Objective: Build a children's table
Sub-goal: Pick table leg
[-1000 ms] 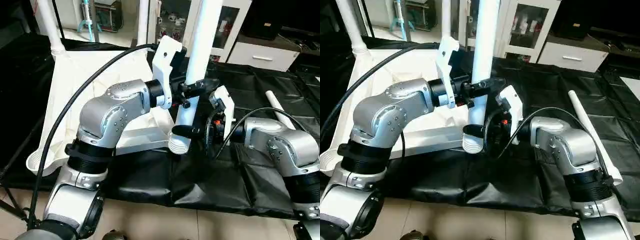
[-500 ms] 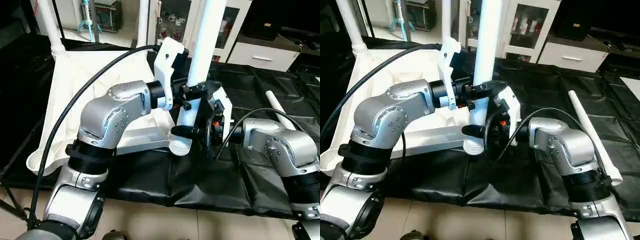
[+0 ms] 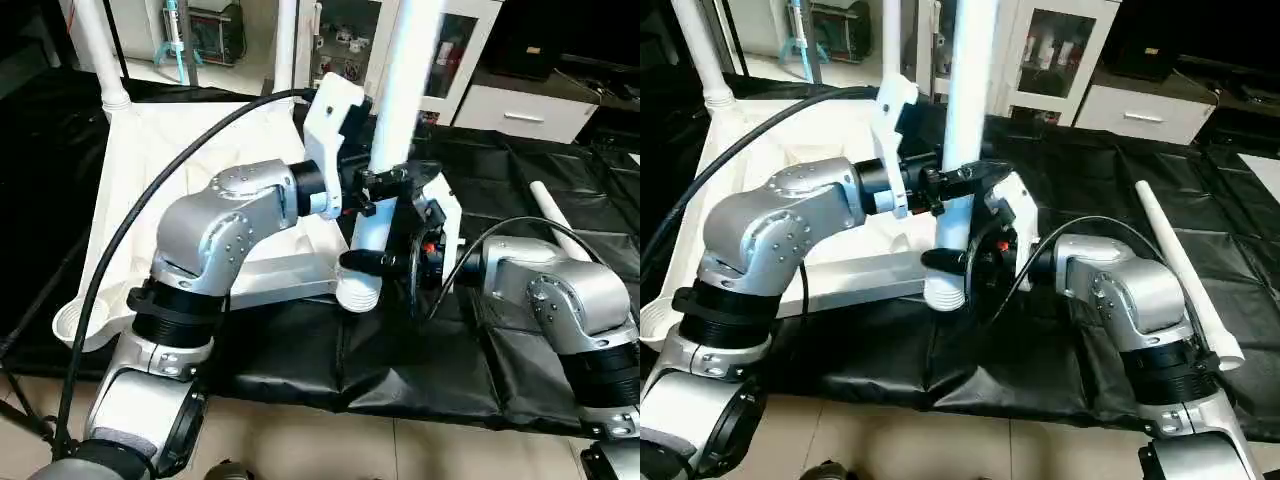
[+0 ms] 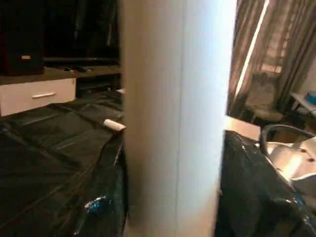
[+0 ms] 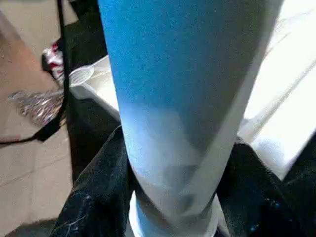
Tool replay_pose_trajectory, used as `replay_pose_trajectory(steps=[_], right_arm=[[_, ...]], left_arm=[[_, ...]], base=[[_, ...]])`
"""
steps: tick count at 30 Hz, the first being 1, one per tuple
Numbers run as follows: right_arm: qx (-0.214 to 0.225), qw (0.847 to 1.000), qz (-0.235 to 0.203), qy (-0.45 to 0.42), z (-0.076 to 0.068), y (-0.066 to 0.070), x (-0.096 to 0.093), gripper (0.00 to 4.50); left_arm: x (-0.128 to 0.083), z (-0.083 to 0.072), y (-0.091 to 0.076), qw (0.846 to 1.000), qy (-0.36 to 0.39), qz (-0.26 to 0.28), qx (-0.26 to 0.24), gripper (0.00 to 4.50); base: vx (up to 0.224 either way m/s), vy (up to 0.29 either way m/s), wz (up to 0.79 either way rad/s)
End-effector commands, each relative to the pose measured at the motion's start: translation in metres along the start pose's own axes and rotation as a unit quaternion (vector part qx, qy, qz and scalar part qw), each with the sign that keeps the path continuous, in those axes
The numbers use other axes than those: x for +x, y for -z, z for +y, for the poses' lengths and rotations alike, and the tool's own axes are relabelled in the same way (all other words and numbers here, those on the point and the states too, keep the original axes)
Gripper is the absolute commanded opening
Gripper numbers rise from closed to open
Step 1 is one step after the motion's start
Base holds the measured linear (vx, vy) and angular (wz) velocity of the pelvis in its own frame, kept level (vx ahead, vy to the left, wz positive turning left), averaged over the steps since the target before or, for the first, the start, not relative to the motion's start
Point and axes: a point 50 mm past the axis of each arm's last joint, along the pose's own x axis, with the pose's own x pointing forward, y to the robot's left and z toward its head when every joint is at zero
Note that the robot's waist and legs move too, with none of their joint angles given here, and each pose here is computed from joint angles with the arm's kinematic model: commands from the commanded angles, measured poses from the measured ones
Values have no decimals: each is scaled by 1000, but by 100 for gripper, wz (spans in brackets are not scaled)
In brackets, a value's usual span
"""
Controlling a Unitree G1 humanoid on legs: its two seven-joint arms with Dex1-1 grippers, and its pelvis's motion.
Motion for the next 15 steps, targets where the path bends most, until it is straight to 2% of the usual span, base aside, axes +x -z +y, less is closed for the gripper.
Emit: replay_pose_trajectory(steps=[1, 3, 5, 7, 8, 10, 11, 12, 13, 15], right_arm=[[-12, 999, -35, 34, -7, -14, -9, 191], [-12, 995, -65, 69, -14, -22, -14, 191], [-11, 994, -72, 77, -15, -24, -17, 191], [-16, 992, -81, 97, -20, -28, -24, 191], [-18, 988, -91, 122, -25, -31, -32, 190], [-20, 981, -102, 161, -33, -33, -43, 190], [-22, 976, -102, 189, -39, -33, -50, 190], [-30, 965, -94, 243, -49, -29, -61, 190], [-30, 965, -94, 243, -49, -29, -61, 190], [-32, 952, -86, 293, -58, -24, -69, 190]], left_arm=[[-1, -2, -4, 1000, 12, -6, -9, 302], [-5, 0, -5, 1000, 6, -9, -16, 310], [-5, 1, -5, 1000, 7, -9, -16, 336], [-8, 4, -6, 1000, -1, -16, -20, 343], [-12, 7, -7, 1000, -11, -25, -6, 345], [-18, 15, -9, 999, -31, -38, 14, 377], [-24, 20, -9, 998, -45, -43, 26, 377], [-34, 27, -8, 996, -58, -44, 58, 387], [-34, 27, -8, 996, -58, -44, 58, 394], [-42, 33, 0, 994, -65, -25, 79, 406]], base=[[0, 0, 0], [0, 0, 0], [0, 0, 0], [0, 0, 0], [0, 0, 0], [0, 0, 0], [0, 0, 0], [0, 0, 0], [0, 0, 0], [0, 0, 0]])
